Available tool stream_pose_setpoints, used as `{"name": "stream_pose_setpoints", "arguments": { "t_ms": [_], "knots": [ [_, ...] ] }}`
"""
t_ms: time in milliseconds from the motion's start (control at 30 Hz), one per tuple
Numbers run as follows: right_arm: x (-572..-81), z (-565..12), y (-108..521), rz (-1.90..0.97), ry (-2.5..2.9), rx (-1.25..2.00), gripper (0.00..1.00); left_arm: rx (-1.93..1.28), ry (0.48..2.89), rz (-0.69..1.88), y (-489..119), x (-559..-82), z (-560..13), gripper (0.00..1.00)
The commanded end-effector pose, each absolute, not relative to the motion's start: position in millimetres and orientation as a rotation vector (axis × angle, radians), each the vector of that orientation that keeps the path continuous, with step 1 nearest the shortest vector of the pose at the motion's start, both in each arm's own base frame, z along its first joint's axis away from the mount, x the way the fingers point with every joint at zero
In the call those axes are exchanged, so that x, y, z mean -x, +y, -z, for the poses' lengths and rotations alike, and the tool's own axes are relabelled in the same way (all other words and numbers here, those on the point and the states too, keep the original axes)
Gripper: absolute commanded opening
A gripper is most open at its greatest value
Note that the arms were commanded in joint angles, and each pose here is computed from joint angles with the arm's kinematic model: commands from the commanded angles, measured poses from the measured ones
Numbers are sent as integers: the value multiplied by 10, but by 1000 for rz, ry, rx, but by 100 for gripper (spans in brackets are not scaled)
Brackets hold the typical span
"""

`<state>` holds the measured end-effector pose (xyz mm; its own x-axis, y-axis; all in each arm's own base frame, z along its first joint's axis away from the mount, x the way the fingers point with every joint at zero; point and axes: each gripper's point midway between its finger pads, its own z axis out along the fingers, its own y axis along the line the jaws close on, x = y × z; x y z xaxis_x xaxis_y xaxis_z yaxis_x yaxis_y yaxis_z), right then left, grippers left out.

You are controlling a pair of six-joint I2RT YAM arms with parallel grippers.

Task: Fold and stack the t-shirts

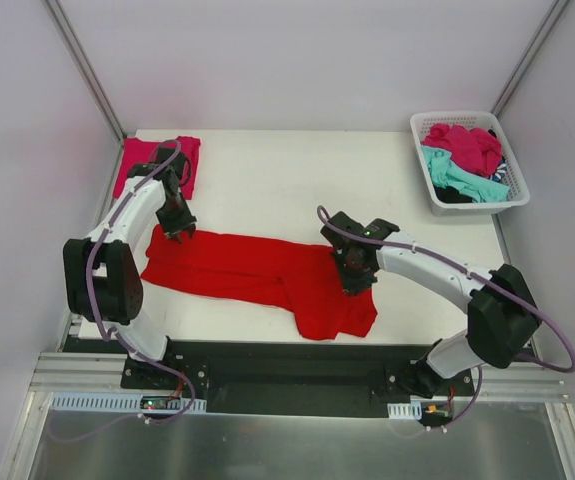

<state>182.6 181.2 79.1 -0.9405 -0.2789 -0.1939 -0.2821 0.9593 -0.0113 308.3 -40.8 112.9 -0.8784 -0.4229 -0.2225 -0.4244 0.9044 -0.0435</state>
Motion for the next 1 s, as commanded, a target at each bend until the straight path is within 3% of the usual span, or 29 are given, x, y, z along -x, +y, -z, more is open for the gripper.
{"name": "stream_pose_setpoints", "arguments": {
  "t_ms": [0,433,733,967],
  "knots": [
    [-1771,-816,1860,-22,2882,399,19,666,2898,49,-378,-2967,-1022,26],
    [-1694,-185,2301,-18,3031,437,19,942,2803,156,136,-3026,-1052,28],
    [-1577,209,1966,-72,3192,177,18,1051,2720,181,456,-2972,-1140,29],
    [-1654,145,1763,-85,3199,115,17,994,2768,336,201,-2979,-1045,28]
  ]
}}
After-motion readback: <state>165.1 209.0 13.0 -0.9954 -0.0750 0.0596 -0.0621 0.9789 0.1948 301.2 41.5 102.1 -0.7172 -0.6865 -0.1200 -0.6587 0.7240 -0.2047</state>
